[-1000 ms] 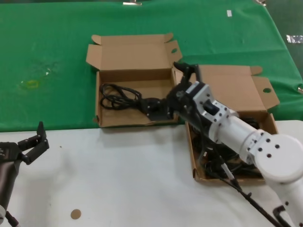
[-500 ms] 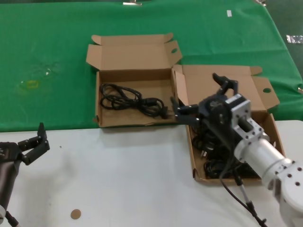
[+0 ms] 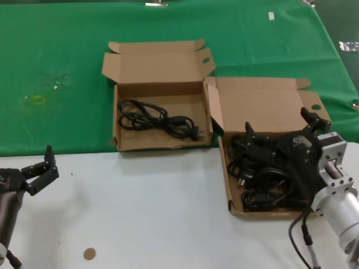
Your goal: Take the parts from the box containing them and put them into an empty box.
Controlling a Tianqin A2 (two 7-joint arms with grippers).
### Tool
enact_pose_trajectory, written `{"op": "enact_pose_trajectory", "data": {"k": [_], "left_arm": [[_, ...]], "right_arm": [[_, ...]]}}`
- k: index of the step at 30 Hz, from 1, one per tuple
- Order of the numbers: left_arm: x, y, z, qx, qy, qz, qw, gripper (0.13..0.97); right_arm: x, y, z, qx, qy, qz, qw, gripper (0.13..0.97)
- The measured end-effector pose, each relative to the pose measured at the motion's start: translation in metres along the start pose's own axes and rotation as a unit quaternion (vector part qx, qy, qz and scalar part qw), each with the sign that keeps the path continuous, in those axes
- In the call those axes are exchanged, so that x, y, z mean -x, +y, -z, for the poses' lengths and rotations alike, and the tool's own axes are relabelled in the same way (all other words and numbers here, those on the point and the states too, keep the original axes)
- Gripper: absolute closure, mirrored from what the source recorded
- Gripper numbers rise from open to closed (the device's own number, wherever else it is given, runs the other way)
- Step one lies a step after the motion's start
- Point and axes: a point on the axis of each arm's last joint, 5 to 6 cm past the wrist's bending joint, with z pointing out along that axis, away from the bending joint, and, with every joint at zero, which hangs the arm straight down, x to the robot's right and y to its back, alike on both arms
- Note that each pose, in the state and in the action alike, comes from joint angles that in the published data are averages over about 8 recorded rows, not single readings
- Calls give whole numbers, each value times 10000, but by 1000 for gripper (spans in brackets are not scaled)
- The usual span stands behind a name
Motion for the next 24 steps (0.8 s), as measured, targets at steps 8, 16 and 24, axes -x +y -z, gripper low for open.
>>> {"op": "enact_pose_trajectory", "data": {"k": [8,16,24], "left_arm": [[0,0,0,0,0,0,10000,132],[0,0,0,0,0,0,10000,132],[0,0,0,0,0,-1,10000,132]], "right_arm": [[-21,15,42,24,83,-51,9999,130],[-22,16,42,24,83,-51,9999,130],[-22,16,42,24,83,-51,9999,130]]}}
